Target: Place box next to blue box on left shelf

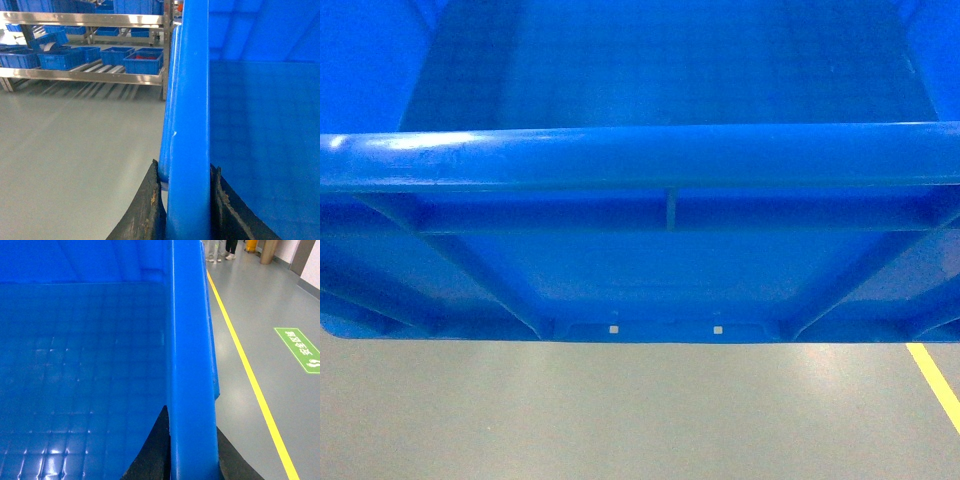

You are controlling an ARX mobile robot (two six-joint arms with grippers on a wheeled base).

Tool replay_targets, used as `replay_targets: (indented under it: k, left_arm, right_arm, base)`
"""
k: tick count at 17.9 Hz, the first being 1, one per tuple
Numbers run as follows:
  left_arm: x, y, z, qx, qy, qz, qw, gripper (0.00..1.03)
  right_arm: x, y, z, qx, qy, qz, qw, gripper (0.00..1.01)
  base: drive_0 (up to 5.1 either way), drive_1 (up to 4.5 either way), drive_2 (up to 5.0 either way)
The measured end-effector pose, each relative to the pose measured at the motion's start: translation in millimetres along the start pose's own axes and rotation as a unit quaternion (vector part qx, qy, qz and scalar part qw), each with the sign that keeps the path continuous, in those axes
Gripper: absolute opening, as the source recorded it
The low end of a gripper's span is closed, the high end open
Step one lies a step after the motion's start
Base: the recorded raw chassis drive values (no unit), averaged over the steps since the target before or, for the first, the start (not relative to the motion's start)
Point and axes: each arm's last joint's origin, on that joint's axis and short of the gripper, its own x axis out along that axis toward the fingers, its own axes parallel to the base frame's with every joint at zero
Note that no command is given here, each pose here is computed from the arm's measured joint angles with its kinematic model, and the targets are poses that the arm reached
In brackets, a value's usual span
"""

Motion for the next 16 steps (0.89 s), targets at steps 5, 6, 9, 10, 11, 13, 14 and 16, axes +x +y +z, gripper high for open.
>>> replay_targets:
  k: [5, 6, 9, 10, 11, 13, 14, 16]
  left_arm:
    - [0.1, 0.0, 0.1, 0.0, -0.001, 0.0, 1.0, 0.17]
    - [0.1, 0.0, 0.0, 0.0, 0.0, 0.0, 1.0, 0.17]
    - [0.1, 0.0, 0.1, 0.0, -0.001, 0.0, 1.0, 0.17]
    - [0.1, 0.0, -0.1, 0.0, 0.0, 0.0, 1.0, 0.17]
    - [0.1, 0.0, -0.1, 0.0, 0.0, 0.001, 1.0, 0.17]
    - [0.1, 0.0, 0.0, 0.0, 0.0, 0.0, 1.0, 0.17]
    - [0.1, -0.1, -0.1, 0.0, 0.0, 0.0, 1.0, 0.17]
    - [0.1, 0.0, 0.1, 0.0, -0.001, 0.0, 1.0, 0.17]
  right_arm:
    - [0.2, 0.1, 0.0, 0.0, 0.0, 0.0, 1.0, 0.08]
    - [0.2, 0.1, -0.2, 0.0, 0.001, 0.0, 1.0, 0.08]
    - [0.1, 0.0, 0.1, 0.0, -0.001, 0.0, 1.0, 0.08]
    - [0.3, 0.1, -0.4, 0.0, 0.001, 0.0, 1.0, 0.08]
    - [0.1, 0.0, -0.2, 0.0, 0.001, 0.0, 1.0, 0.08]
    - [0.1, 0.0, 0.0, 0.0, 0.0, 0.0, 1.0, 0.08]
    - [0.1, 0.1, -0.1, 0.0, 0.0, 0.0, 1.0, 0.08]
    - [0.0, 0.0, 0.1, 0.0, -0.001, 0.0, 1.0, 0.08]
  base:
    - [0.0, 4.02, -4.1]
    - [-0.1, 3.99, -4.1]
    - [-0.1, 3.99, -4.1]
    - [-0.1, 3.97, -4.2]
    - [-0.1, 3.98, -4.1]
    - [-0.1, 4.0, -4.1]
    - [-0.1, 3.93, -4.2]
    - [-0.1, 3.96, -4.2]
